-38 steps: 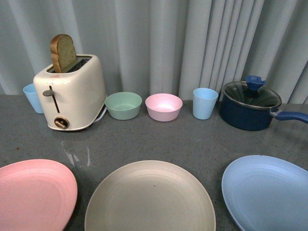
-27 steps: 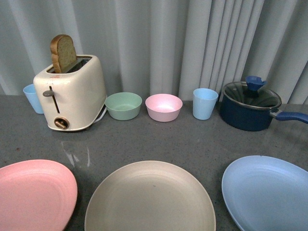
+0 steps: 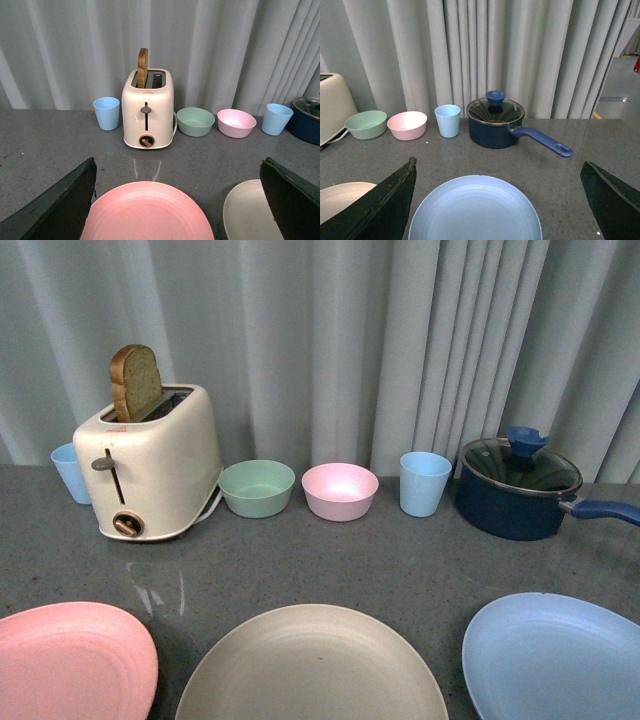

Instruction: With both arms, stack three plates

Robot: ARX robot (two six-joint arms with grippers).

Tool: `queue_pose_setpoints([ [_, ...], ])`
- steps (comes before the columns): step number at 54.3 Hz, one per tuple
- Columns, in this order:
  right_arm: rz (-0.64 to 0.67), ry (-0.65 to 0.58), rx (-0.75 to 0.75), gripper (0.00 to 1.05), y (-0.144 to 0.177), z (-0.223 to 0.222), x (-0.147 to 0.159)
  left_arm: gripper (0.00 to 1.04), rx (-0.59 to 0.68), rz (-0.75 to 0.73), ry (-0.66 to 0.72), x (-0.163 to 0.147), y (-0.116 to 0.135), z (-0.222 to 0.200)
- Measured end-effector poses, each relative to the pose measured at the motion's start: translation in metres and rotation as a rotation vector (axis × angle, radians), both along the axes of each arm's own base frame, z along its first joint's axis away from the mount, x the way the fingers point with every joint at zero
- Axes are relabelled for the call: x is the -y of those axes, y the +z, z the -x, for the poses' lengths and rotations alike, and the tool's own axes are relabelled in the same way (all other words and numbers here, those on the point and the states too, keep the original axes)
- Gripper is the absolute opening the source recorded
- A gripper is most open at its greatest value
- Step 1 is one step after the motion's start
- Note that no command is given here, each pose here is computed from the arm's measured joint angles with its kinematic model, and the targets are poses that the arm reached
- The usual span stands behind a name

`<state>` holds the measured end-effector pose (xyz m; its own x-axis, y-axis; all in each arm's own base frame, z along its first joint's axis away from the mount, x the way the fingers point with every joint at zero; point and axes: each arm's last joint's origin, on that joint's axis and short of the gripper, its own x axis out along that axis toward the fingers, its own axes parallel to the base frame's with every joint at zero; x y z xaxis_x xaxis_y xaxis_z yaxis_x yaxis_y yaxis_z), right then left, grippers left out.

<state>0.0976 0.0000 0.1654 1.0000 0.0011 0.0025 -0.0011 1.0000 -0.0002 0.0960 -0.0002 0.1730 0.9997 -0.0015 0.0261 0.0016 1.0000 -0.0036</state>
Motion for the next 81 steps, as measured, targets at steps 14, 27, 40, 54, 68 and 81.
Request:
queue_pose_setpoints([
  [14,0.0,0.0,0.0,0.97,0.0,0.0,0.0,0.98,-0.349,0.194,0.109,-0.021,0.001,-0.023],
  [27,0.0,0.0,0.0,0.97,0.0,0.0,0.0,0.98,-0.505,-0.014,0.156,-0.073,0.004,-0.088],
  [40,0.0,0.0,0.0,0.97,0.0,0.0,0.0,0.98,-0.722,-0.058,0.066,-0.109,-0.031,-0.148],
  [54,0.0,0.0,0.0,0.97,0.0,0.0,0.0,0.98,-0.817,-0.114,0.038,-0.138,-0.06,-0.175],
  [68,0.0,0.0,0.0,0.97,0.0,0.0,0.0,0.98,-0.928,-0.092,-0.016,-0.161,-0.084,-0.192],
  [81,0.0,0.0,0.0,0.97,0.0,0.0,0.0,0.98,-0.974,-0.075,-0.049,-0.164,-0.093,-0.2],
])
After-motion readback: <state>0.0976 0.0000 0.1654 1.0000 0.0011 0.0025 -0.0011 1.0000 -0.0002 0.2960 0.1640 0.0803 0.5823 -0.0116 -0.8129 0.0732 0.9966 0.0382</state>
